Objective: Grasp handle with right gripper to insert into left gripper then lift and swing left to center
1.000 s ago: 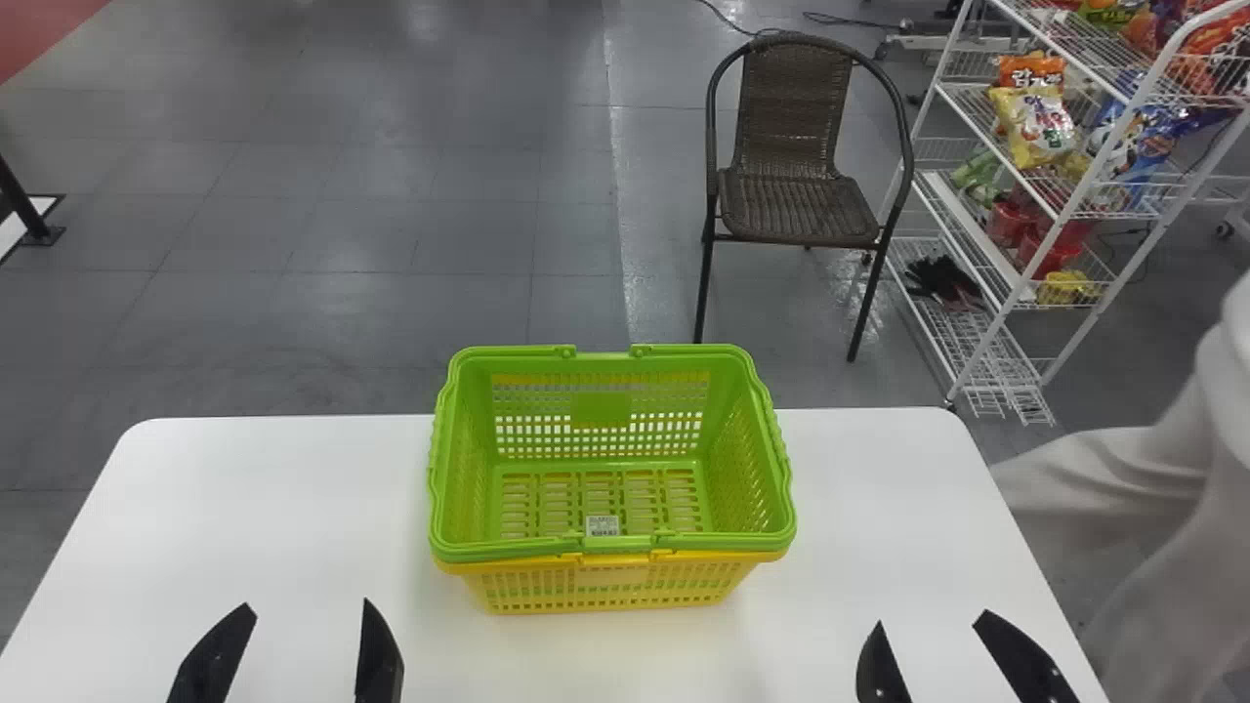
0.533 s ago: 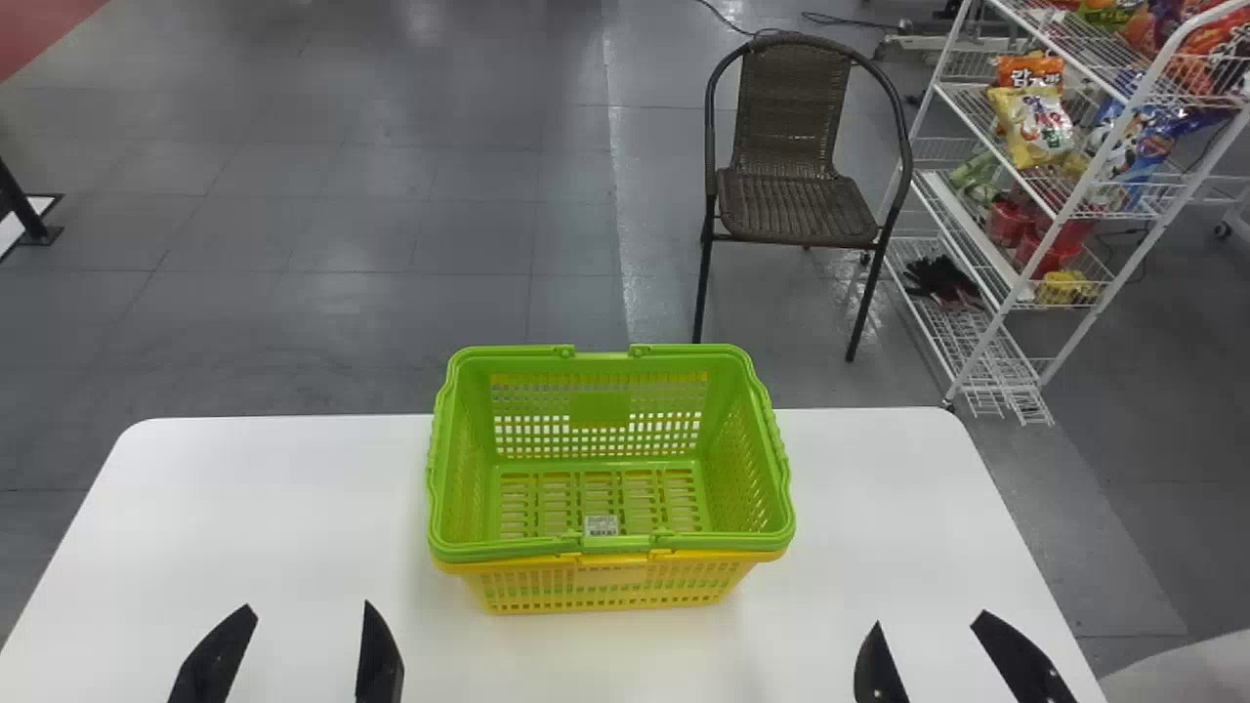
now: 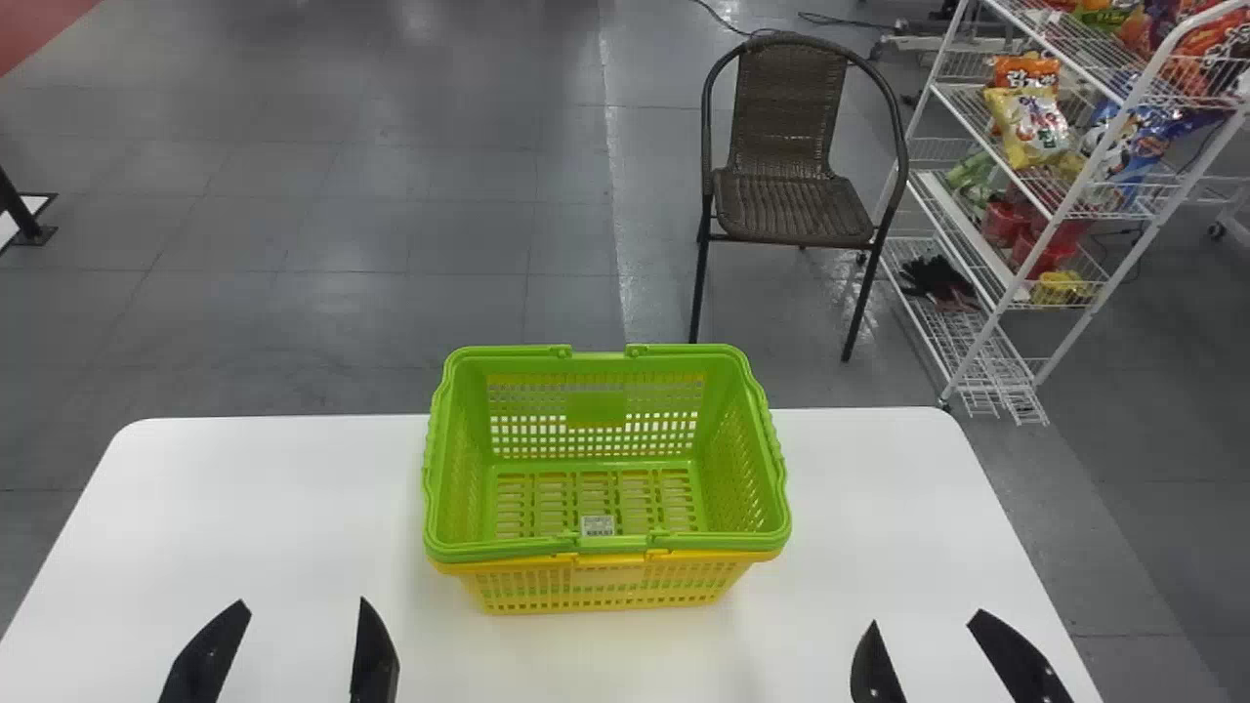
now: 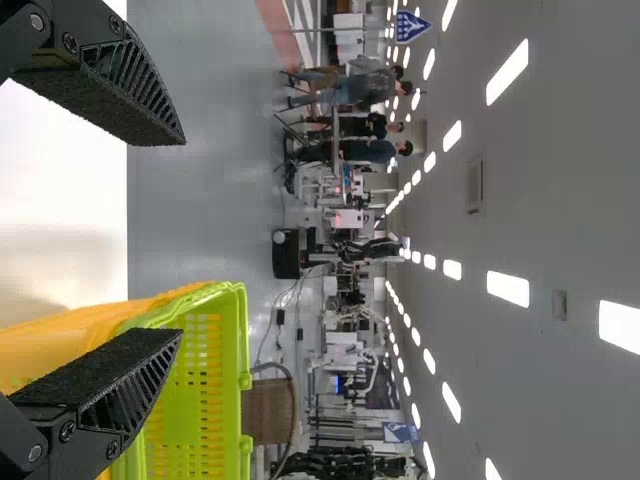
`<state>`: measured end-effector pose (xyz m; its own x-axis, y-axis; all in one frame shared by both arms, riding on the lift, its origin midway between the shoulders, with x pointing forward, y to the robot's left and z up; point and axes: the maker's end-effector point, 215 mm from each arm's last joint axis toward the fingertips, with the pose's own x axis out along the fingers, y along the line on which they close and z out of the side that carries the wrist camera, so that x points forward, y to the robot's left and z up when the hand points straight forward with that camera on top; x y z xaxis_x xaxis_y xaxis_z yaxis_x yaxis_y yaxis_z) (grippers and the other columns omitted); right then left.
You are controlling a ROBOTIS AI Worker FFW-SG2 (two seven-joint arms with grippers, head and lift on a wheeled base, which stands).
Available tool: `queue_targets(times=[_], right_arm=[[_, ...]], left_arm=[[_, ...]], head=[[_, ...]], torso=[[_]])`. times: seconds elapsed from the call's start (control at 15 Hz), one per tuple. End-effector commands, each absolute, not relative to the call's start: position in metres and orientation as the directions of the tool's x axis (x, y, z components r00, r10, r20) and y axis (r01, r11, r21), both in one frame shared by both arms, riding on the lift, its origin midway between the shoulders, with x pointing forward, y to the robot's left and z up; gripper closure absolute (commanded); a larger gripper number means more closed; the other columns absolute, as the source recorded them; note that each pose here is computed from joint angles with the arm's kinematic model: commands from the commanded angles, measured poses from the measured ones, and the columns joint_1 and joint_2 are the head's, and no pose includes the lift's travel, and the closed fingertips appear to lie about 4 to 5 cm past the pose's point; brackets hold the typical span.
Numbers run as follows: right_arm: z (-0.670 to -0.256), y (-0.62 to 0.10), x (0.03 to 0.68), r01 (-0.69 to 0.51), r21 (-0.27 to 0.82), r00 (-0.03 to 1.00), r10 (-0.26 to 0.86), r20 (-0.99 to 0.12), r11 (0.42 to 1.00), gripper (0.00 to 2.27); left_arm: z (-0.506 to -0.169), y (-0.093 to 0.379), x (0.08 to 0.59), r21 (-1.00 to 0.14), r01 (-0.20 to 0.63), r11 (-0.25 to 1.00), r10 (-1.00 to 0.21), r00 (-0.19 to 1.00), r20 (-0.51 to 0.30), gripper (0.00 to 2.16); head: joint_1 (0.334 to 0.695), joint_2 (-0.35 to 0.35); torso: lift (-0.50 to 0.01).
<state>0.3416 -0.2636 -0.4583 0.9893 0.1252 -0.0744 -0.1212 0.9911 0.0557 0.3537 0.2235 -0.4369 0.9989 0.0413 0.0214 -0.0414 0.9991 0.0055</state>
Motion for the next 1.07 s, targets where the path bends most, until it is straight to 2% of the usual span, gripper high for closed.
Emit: queue_targets(times=[0.0,0.2,0.33,0.6,0.67,0.73,1.0], right_arm=[[-0.459,-0.263,0.342,-0.122,0.056,0.989,0.126,-0.076,0.991,0.07],[-0.460,-0.260,0.342,-0.128,0.059,0.988,0.133,-0.079,0.990,0.07],[-0.463,-0.258,0.341,-0.131,0.060,0.987,0.135,-0.084,0.990,0.07],[-0.472,-0.254,0.341,-0.138,0.058,0.983,0.144,-0.113,0.989,0.07],[-0.477,-0.254,0.340,-0.140,0.058,0.981,0.146,-0.128,0.988,0.07],[-0.478,-0.255,0.340,-0.138,0.058,0.981,0.145,-0.133,0.989,0.07],[-0.480,-0.254,0.339,-0.136,0.060,0.980,0.143,-0.135,0.989,0.07]], left_arm=[[-0.432,0.226,0.355,0.002,-0.052,0.999,0.052,0.998,0.038,0.14],[-0.425,0.225,0.361,0.005,-0.039,0.999,0.039,0.998,0.050,0.14],[-0.429,0.225,0.372,0.020,-0.008,1.000,0.008,1.000,0.026,0.12],[-0.415,0.236,0.409,0.036,0.018,0.999,-0.018,1.000,0.017,0.14],[-0.407,0.241,0.420,0.008,0.033,0.999,-0.033,0.999,0.016,0.14],[-0.408,0.242,0.434,-0.023,0.069,0.997,-0.070,0.997,-0.012,0.14],[-0.412,0.235,0.479,-0.077,0.126,0.989,-0.133,0.987,-0.093,0.15]], head=[[0.695,-0.071],[0.695,-0.063],[0.695,-0.062],[0.695,-0.052],[0.695,-0.045],[0.695,-0.040],[0.695,-0.027]], torso=[[0.000],[0.000],[0.000],[0.000],[0.000],[0.000],[0.000]])
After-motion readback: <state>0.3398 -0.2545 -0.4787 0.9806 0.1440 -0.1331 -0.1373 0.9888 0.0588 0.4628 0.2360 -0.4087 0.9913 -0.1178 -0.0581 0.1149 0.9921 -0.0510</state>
